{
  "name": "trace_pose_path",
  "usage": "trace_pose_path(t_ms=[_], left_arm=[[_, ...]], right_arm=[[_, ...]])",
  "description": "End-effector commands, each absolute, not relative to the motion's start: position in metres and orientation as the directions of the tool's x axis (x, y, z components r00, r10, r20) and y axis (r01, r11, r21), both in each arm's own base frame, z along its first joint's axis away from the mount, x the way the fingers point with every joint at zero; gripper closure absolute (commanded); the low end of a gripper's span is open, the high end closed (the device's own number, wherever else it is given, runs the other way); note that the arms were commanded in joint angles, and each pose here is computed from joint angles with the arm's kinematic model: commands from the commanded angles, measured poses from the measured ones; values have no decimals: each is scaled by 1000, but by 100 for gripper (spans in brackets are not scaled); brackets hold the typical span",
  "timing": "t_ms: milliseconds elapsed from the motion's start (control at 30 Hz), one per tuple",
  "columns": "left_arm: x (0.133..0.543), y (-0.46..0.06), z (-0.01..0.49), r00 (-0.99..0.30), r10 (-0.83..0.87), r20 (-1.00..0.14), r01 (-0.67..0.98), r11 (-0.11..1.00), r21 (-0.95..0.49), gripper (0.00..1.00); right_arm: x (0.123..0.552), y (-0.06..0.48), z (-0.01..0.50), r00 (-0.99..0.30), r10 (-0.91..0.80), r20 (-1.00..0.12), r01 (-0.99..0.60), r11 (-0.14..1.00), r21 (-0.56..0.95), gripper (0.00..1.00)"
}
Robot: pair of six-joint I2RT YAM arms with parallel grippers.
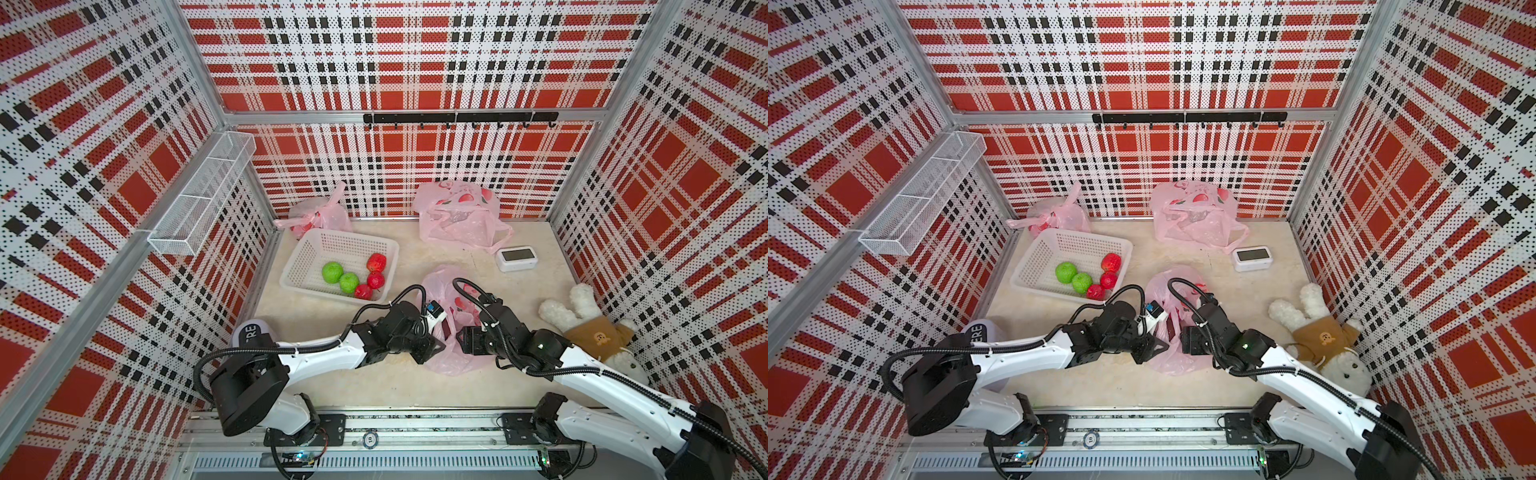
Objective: Untie the knot of a plastic bag & take out the apple
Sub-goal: Untie the plastic bag at the center of the board.
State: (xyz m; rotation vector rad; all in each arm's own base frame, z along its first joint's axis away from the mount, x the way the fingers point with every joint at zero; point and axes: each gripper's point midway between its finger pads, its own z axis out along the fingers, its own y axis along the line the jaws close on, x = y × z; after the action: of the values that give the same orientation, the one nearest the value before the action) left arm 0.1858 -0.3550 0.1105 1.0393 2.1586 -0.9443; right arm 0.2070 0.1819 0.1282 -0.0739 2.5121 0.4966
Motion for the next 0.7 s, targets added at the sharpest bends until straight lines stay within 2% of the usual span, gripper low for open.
trace_pose_path(t_ms=[0, 100, 200, 267, 333, 433, 533, 600, 667], left_arm=[[181, -365, 112, -525, 443, -727, 838, 419, -350, 64], [178, -367, 105, -534, 436, -724, 832, 421, -360, 59], [182, -366, 110, -559, 387, -733, 814, 425, -396, 57], [186, -365, 114, -568, 367, -737, 807, 426, -409, 57], [190, -362, 119, -577, 349, -738, 799, 427, -423, 57], [200, -353, 125, -606, 307, -734, 771, 454, -447, 57], [215, -344, 133, -634, 256, -730, 739, 479, -473, 57], [226, -340, 136, -653, 222, -724, 716, 494, -494, 60], [237, -338, 138, -672, 198, -713, 693, 507, -512, 68]], right_arm=[[213, 196, 161, -798, 139, -587, -150, 897, 416, 26], [218, 206, 160, -790, 146, -595, -166, 883, 438, 25], [223, 211, 139, -804, 123, -581, -161, 897, 413, 26], [227, 215, 126, -808, 111, -578, -162, 903, 399, 30], [231, 221, 117, -812, 90, -576, -173, 906, 386, 42], [231, 228, 106, -829, 46, -557, -195, 910, 366, 72], [223, 229, 95, -843, 1, -538, -214, 917, 337, 94], [216, 228, 90, -847, -25, -530, -230, 918, 324, 100], [209, 227, 83, -853, -48, -519, -242, 919, 312, 100]])
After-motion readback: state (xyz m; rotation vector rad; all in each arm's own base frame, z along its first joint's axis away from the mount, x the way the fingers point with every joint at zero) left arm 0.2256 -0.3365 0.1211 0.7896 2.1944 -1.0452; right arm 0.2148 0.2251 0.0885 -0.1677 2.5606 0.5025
